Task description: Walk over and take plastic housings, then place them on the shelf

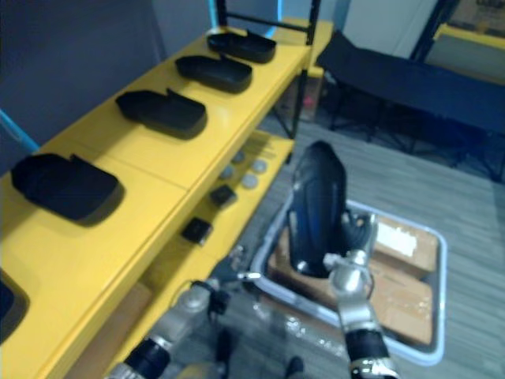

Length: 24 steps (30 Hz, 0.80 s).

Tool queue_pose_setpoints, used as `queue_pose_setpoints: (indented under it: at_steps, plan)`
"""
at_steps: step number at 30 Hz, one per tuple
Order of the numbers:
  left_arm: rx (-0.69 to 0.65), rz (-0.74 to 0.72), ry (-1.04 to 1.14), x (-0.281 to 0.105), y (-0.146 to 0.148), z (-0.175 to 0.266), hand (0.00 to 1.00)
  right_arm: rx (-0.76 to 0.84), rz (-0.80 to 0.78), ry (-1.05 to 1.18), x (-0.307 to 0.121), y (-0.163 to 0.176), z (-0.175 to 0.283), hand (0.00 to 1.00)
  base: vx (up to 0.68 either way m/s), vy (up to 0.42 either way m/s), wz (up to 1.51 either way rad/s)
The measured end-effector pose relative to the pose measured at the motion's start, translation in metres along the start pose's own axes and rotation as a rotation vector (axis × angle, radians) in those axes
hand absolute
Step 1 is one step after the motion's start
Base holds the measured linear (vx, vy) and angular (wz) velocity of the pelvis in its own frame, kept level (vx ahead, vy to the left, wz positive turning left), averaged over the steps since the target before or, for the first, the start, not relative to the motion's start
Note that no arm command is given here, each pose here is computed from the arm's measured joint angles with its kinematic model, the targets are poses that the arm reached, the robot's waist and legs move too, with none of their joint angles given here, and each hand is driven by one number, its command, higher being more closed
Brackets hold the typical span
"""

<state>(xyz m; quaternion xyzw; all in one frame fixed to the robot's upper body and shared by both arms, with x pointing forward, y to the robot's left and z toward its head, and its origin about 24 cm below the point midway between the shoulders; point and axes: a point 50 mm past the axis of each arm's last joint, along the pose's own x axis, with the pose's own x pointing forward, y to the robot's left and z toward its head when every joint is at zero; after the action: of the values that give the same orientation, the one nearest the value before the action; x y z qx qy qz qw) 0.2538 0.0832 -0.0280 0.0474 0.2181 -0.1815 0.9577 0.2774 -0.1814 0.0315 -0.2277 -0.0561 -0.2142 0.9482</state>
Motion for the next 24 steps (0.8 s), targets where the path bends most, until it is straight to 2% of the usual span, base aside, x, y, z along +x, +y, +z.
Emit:
queue_pose_setpoints:
  at_steps: [5,10,24]
  plan:
    - [-0.113,-0.015,0.066,0.001,0.000,-0.013,0.00,-0.019,0.133,-0.013,-0.016,0.024,-0.002,1.00,0.00,0.000,0.00]
    - [-0.180,-0.046,0.119,0.001,-0.003,-0.026,0.00,-0.108,0.250,0.041,-0.034,0.043,-0.022,1.00,0.00,0.000,0.01]
    - [-0.213,-0.068,0.166,0.000,-0.002,-0.040,0.00,-0.145,0.363,0.103,-0.056,0.061,-0.038,1.00,0.00,0.011,0.05]
